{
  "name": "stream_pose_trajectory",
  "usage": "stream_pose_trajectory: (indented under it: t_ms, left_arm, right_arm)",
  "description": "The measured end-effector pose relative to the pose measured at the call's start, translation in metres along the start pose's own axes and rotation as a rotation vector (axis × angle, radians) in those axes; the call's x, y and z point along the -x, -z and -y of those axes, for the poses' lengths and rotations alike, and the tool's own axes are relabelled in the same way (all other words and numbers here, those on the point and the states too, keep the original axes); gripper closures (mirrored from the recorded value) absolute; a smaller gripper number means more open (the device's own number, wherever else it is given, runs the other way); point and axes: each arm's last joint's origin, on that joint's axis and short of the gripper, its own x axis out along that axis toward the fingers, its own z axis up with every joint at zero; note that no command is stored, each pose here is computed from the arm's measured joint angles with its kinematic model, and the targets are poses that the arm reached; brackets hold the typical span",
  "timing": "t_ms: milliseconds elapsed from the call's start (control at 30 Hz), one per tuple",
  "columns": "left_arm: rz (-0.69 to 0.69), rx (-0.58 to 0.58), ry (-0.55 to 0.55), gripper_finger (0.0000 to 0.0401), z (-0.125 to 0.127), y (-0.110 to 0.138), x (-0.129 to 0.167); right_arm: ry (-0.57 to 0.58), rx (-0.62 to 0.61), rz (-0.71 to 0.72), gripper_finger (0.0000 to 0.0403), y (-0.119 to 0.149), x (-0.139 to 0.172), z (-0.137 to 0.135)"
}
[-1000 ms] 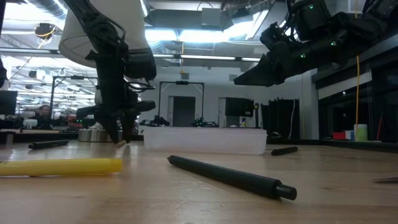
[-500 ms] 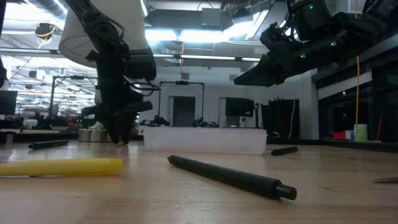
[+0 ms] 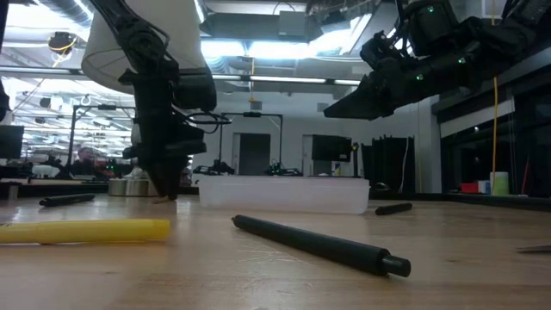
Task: Pick & place school supplies into a supply box
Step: Put the yellow pencil into the transparent supply box
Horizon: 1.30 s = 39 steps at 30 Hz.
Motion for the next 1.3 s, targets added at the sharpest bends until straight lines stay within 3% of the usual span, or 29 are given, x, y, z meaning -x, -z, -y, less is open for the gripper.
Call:
stream_pose_trajectory:
  t_ms: [367,933,1100,1300]
  left_arm:
    - [-0.020,-0.069,0.022,0.0343,0.0001,0.0014,0.0004]
    - [-0.023,-0.367,0.045,0.0350,0.0006,0.0016,0.0004]
    - [-0.004,-0.331,0.033,0.0350,0.0009,0.0007,0.0000]
    - [0.014,-0.190,0.035,0.0350,0.0017,-0.0011,0.0002]
  right_arm:
    - [0.000,-0.006,-0.004,0.0375,0.0004,0.0000,0.0000]
    - [-0.002,-0.023,-0.030,0.0375,0.0029,0.0000,-0.0001]
    - [-0.002,-0.022,-0.031,0.0375,0.0030,0.0000,-0.0002]
    - [-0.002,-0.026,-0.030,0.0375,0.0029,0.0000,-0.0002]
